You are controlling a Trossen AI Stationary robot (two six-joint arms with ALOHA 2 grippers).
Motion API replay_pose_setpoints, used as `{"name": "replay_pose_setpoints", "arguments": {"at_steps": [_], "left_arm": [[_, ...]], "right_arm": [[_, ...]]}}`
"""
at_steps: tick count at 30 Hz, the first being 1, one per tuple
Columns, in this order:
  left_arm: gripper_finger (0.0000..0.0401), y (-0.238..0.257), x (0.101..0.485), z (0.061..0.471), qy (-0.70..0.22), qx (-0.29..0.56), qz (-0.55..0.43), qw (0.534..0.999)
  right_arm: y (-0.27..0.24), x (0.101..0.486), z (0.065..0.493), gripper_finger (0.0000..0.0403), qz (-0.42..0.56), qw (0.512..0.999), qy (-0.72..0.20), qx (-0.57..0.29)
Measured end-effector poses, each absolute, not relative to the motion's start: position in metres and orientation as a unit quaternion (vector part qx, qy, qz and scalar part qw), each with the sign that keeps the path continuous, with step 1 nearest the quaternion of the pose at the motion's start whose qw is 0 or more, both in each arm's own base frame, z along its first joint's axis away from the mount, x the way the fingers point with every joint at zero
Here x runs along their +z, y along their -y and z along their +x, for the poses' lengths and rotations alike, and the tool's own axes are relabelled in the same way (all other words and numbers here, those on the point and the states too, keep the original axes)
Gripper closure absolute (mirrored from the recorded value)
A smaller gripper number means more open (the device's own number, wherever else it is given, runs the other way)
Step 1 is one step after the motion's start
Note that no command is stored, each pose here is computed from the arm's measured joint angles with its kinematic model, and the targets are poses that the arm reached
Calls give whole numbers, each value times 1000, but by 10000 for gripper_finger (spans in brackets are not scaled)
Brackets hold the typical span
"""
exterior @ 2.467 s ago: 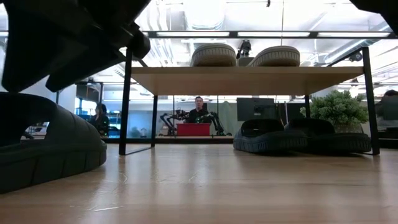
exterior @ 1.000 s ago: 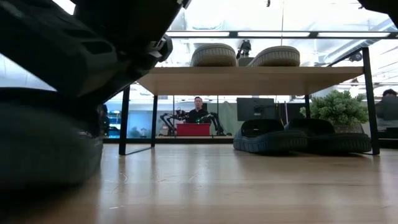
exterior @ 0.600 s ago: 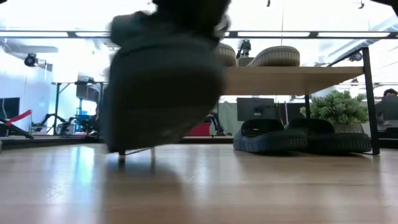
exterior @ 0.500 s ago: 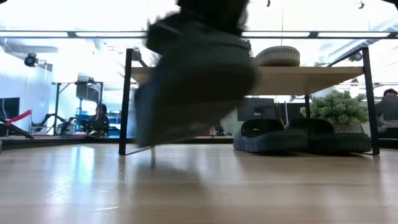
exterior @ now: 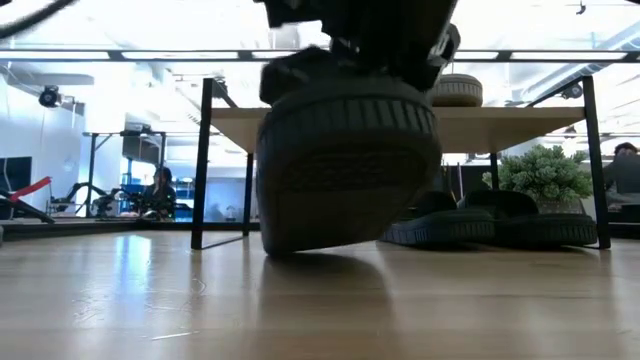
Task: Pick and place slides into the shelf
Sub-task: Put the right black slide under the shelf
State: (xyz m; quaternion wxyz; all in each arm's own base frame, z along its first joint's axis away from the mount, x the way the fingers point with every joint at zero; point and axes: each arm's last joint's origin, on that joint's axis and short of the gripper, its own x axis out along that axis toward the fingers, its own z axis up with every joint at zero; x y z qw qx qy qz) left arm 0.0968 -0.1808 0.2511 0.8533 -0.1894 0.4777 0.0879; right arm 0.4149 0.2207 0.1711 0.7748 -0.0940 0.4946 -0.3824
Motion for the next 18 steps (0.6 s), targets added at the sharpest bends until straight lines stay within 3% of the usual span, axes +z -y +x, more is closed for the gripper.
{"name": "replay_pose_setpoints", "arguments": {"at_steps": [9, 18], "left_arm": [[401, 181, 251, 97, -477, 87, -191, 853], [401, 181, 251, 97, -477, 86, -189, 854]], "right_arm": [[-214, 152, 407, 380, -36, 723, -569, -390], [-217, 162, 413, 281, -8, 733, -571, -371]]}}
